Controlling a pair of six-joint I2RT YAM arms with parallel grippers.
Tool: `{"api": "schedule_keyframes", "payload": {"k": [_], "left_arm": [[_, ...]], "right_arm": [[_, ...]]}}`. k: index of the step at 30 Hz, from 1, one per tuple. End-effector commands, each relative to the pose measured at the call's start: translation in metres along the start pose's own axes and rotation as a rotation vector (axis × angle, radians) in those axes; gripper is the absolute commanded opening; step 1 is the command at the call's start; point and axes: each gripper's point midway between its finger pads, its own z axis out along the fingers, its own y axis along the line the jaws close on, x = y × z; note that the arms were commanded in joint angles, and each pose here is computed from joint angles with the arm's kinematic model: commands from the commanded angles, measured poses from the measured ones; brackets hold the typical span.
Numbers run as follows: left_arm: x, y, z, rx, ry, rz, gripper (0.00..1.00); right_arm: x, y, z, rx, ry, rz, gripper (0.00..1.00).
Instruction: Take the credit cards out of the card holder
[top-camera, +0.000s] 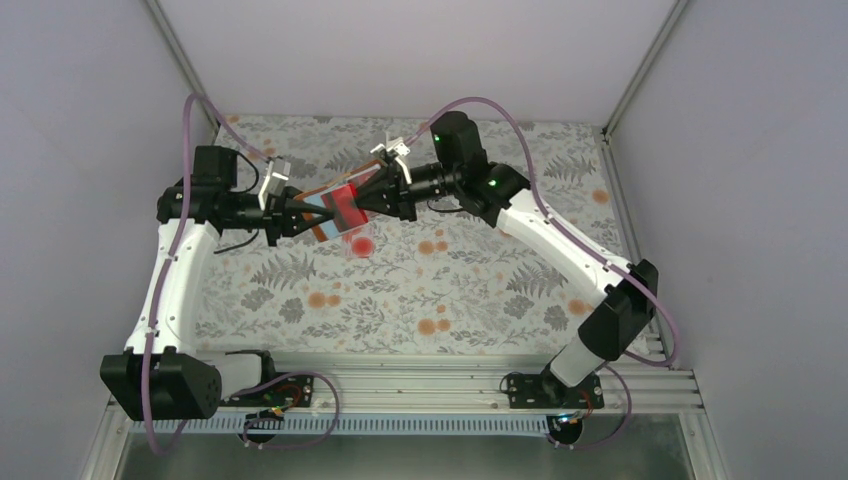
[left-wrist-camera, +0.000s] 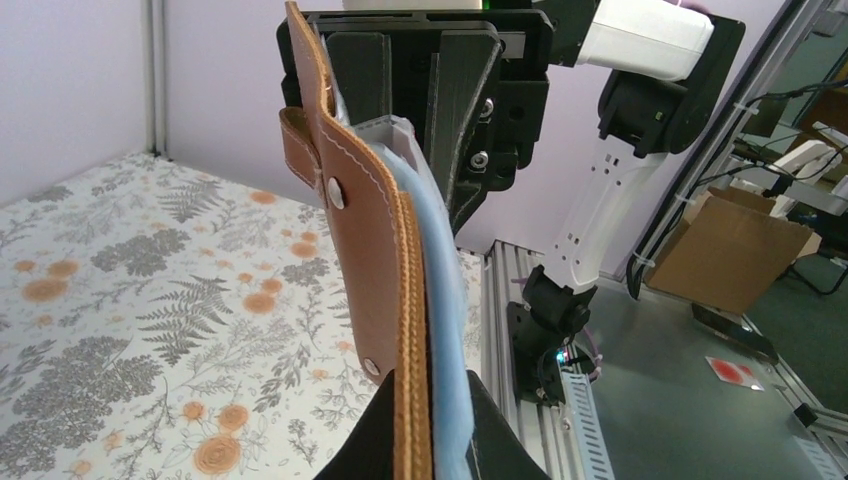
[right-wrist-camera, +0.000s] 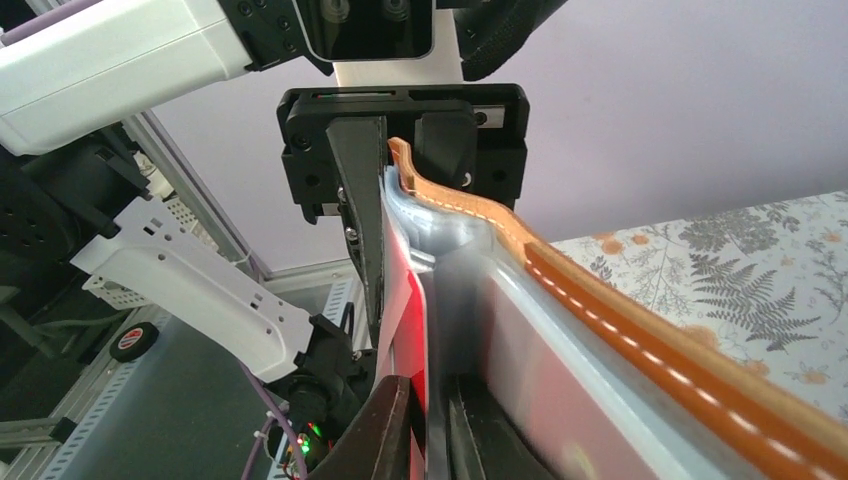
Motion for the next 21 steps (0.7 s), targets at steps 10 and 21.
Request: {"api": "schedule_keyframes", "payload": {"k": [10,21], "left_arm": [[-0.01,-0.006,0.001,0.052,-0.045,0.036,0.16],[-0.01,-0.006,0.001,0.055,-0.047,0.021,0.17]], "right_arm": [[-0.001,0.018,-0.004,-0.04,0.001,-0.051,0.04],[-0.012,0.015,-0.018,0.018,-0.022,-0.065,0.04]]}}
